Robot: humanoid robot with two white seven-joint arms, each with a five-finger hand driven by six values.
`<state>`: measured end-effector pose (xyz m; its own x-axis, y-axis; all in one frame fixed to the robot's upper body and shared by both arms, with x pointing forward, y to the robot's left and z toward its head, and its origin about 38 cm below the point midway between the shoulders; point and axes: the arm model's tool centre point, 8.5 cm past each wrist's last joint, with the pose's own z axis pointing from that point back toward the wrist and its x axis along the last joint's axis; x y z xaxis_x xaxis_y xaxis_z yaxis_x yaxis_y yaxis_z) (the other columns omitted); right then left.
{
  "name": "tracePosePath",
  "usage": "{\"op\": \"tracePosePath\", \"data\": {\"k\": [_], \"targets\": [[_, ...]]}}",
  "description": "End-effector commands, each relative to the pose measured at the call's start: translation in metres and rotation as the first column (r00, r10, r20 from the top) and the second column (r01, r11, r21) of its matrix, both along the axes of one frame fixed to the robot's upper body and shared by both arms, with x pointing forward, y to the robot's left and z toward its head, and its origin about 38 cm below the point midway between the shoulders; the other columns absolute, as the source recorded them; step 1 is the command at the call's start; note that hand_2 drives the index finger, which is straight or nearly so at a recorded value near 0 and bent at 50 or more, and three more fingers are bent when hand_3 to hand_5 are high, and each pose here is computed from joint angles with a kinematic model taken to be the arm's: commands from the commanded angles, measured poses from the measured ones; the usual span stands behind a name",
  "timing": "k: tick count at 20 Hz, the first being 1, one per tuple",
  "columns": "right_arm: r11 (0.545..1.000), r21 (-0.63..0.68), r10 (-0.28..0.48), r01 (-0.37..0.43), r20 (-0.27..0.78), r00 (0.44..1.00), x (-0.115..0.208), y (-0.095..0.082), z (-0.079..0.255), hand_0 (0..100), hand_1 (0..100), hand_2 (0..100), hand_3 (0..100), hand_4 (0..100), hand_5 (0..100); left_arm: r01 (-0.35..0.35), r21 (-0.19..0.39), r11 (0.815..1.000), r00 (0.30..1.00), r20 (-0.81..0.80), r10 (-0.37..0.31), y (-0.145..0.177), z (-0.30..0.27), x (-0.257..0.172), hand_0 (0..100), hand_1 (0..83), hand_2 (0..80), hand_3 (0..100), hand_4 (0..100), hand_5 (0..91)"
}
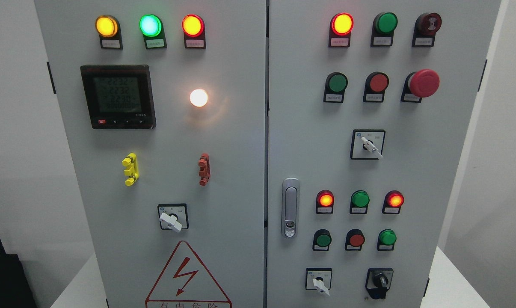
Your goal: Trip black knob to open circuit
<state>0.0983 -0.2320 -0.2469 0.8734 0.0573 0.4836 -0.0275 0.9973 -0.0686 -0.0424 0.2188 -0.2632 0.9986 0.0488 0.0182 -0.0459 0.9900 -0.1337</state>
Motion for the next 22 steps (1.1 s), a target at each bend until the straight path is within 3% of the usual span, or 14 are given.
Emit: {"op": "tracePosePath", "data": {"k": [1, 8, 13, 22], "targets": [[1.0, 0.0, -0.018, 0.019, 0.201, 0.979, 0.067, -0.003, 0.027, 0, 7, 0, 0, 0, 0, 0.023, 0.0, 1.0, 1.0, 0.001, -0.023, 0.0, 0.0, 0.0, 12, 38.9, 0.0, 0, 0, 0.0], [0.997, 0.049, -0.077, 0.063, 0.375, 0.924, 0.116, 0.002, 0.06, 0, 6, 0, 0, 0, 0, 0.023, 0.0, 1.0, 1.0, 0.0, -0.023, 0.0, 0.0, 0.0, 12, 38.9, 0.0, 0, 0, 0.0], [0.995, 0.032, -0.097, 0.095, 0.546, 0.832, 0.146, -0.001, 0.087, 0, 6, 0, 0, 0, 0, 0.023, 0.0, 1.0, 1.0, 0.001, -0.023, 0.0, 0.0, 0.0, 12, 38.9, 0.0, 0, 0, 0.0], [0.988, 0.048, -0.136, 0.145, 0.703, 0.698, 0.185, -0.007, 0.139, 0, 5, 0, 0, 0, 0, 0.023, 0.0, 1.0, 1.0, 0.0, -0.023, 0.0, 0.0, 0.0, 12, 38.9, 0.0, 0, 0, 0.0]]}}
